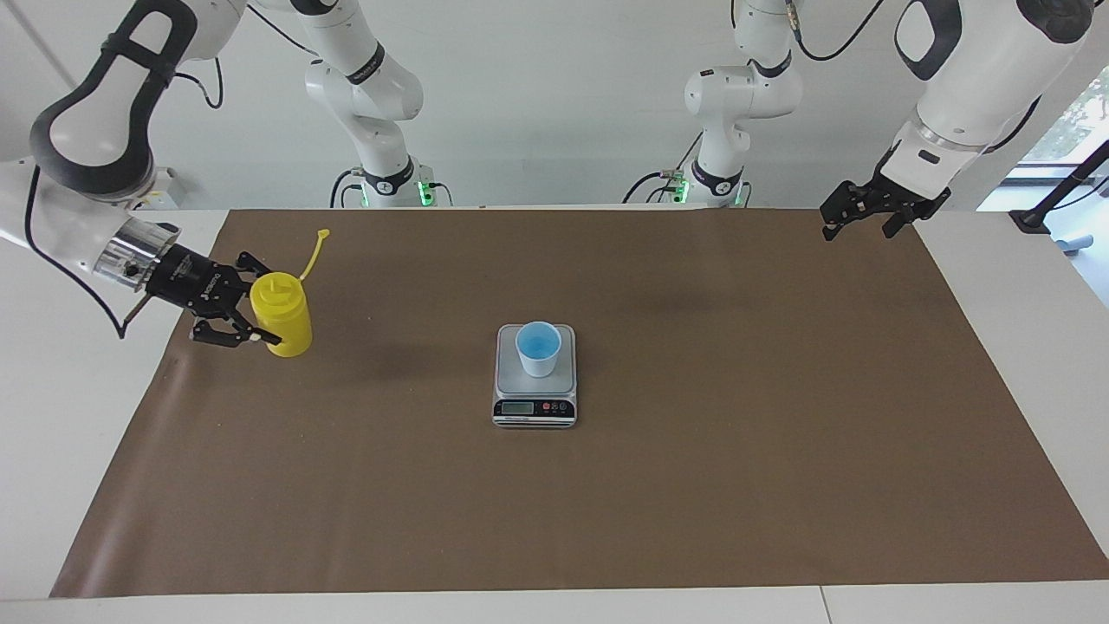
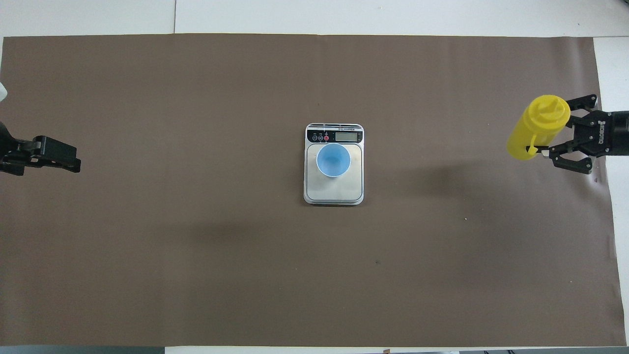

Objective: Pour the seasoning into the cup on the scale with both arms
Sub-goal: 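Raise the bottle upright and carry it back with the right gripper, then lower the bottle onto the table and open the right gripper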

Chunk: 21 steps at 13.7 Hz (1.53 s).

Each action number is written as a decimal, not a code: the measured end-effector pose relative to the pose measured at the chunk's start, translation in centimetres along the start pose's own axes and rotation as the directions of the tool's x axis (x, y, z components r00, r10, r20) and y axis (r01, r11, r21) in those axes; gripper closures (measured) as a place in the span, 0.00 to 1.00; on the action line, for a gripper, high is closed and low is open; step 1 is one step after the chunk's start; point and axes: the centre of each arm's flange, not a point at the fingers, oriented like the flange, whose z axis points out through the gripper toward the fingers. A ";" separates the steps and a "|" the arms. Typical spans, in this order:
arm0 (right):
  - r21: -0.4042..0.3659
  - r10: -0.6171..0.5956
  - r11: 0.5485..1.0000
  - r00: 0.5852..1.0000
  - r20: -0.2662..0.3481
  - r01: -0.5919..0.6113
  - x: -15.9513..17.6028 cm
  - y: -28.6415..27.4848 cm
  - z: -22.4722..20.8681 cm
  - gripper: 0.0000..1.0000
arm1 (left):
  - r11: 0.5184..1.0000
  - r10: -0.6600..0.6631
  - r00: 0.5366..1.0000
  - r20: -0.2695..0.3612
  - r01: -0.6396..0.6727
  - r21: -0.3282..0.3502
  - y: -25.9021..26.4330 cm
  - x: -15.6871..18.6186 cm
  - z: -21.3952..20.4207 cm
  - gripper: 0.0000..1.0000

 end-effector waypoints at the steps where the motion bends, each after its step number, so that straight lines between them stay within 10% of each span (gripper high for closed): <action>1: 0.029 -0.003 1.000 0.999 0.054 0.002 3.5 1.8 -0.1 0.44 | 1.000 0.000 1.000 0.000 0.000 0.000 0.0 0.0 0.0 0.00; 8: 0.090 -0.108 0.992 0.971 0.216 0.090 13.4 4.6 5.3 0.44 | 1.000 0.000 1.000 0.000 0.000 0.000 0.0 0.0 0.0 0.00; 21: 0.111 -0.077 0.993 0.958 0.276 0.048 17.5 5.7 6.9 0.41 | 1.000 0.000 1.000 0.000 0.000 0.000 0.0 0.0 0.0 0.00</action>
